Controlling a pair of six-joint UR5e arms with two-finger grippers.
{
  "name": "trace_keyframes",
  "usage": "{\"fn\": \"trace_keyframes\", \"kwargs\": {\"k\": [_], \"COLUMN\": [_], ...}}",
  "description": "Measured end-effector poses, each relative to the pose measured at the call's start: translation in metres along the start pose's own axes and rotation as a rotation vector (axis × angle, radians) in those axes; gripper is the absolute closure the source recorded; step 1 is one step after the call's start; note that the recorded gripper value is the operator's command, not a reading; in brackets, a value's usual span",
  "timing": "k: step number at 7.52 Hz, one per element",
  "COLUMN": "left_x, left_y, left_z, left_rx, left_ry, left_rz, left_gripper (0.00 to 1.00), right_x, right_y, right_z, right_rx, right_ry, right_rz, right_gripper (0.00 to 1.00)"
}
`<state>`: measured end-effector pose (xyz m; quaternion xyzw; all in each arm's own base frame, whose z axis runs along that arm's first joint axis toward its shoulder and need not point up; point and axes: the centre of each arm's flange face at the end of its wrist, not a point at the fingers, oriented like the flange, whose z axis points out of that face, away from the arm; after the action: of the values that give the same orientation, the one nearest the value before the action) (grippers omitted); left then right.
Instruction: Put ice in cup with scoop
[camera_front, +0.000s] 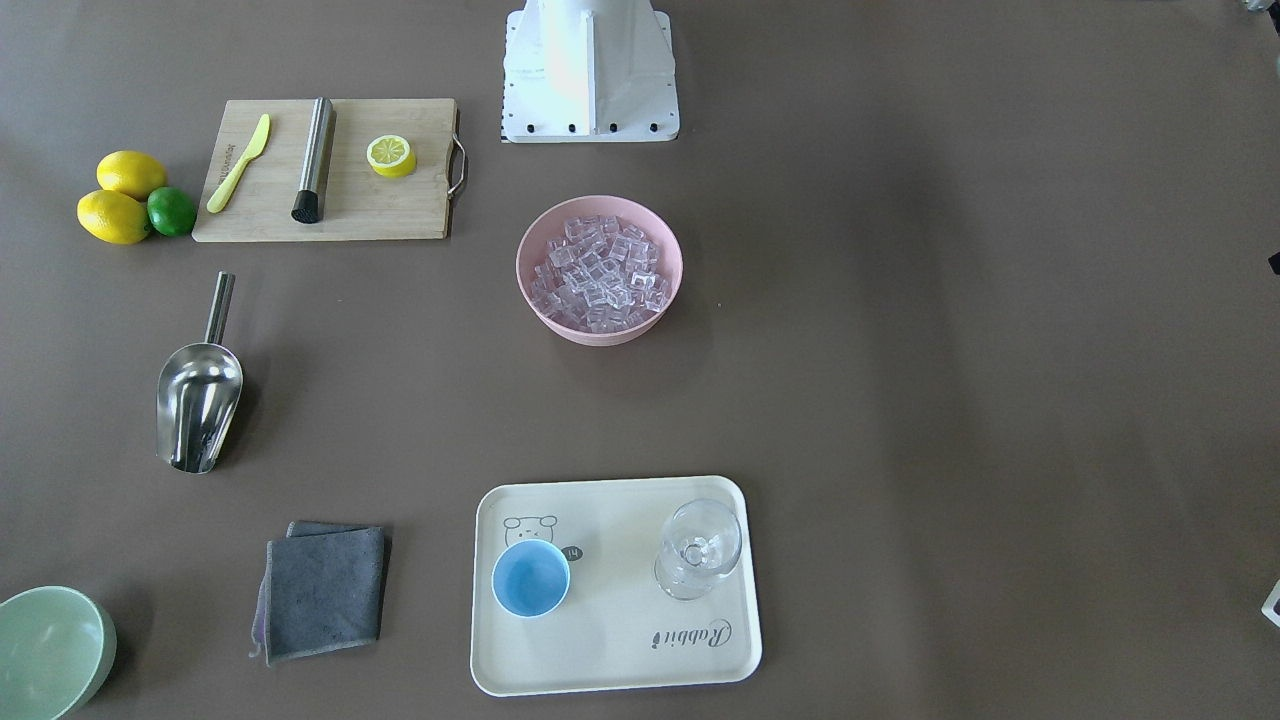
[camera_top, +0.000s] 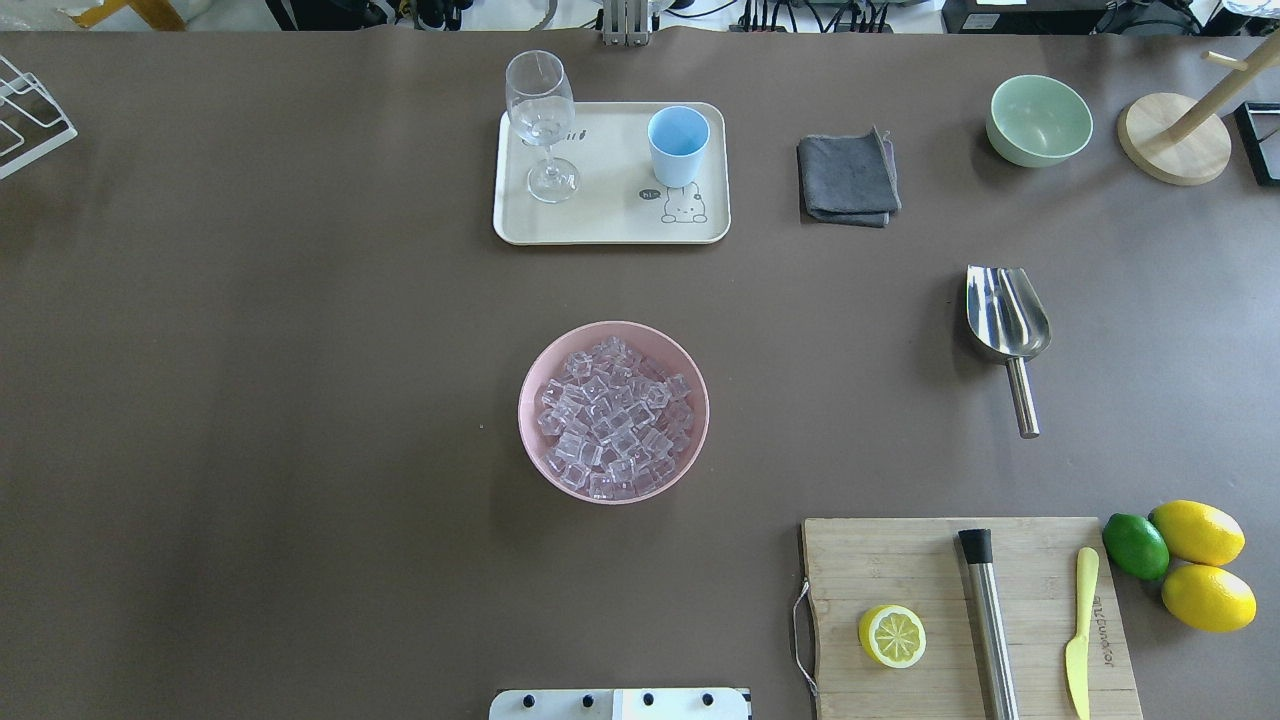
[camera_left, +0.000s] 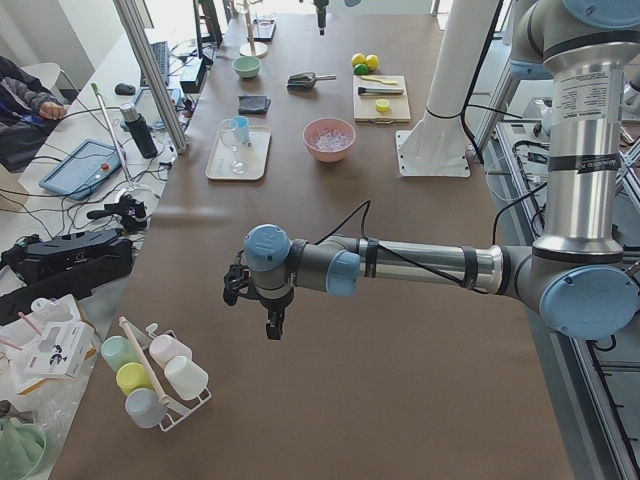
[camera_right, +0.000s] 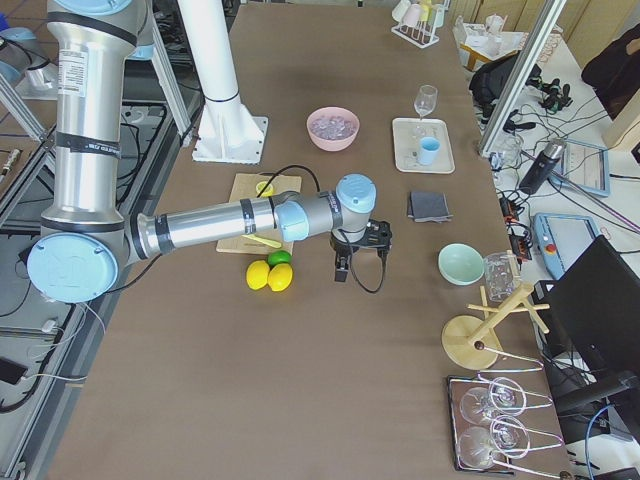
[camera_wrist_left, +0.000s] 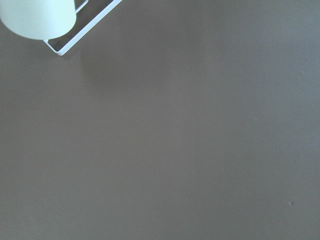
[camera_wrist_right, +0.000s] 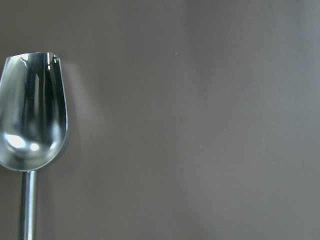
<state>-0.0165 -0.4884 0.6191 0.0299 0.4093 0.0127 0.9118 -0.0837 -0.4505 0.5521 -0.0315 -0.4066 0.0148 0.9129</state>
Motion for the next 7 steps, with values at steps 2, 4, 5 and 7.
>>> {"fn": "trace_keyframes", "kwargs": {"k": [2, 4, 5, 7], "left_x": [0.05, 0.128, 0.168, 0.232], "left_y": [-0.03, -0.056, -0.062, -0.056], "left_z": [0.016, 0.047, 0.059, 0.085], "left_rx": [-0.023, -0.063, -0.067, -0.026], "left_ry": [0.011, 0.037, 0.058, 0.124], "left_rz": [0.099, 0.244, 0.325, 0.518], "left_gripper": [0.02, 0.02, 0.02, 0.02], "right_x": [-0.051, -0.097, -0.113, -0.148], "right_y": [0.016, 0.036, 0.041, 0.05], "right_z": [0.019, 0.023, 0.03, 0.058], "right_rx": [0.018, 0.027, 0.03, 0.025], "right_ry": [-0.039, -0.038, -0.023, 0.015], "right_rz": [0.061, 0.101, 0.108, 0.126], "right_gripper": [0.0, 0.0, 0.0, 0.0]}}
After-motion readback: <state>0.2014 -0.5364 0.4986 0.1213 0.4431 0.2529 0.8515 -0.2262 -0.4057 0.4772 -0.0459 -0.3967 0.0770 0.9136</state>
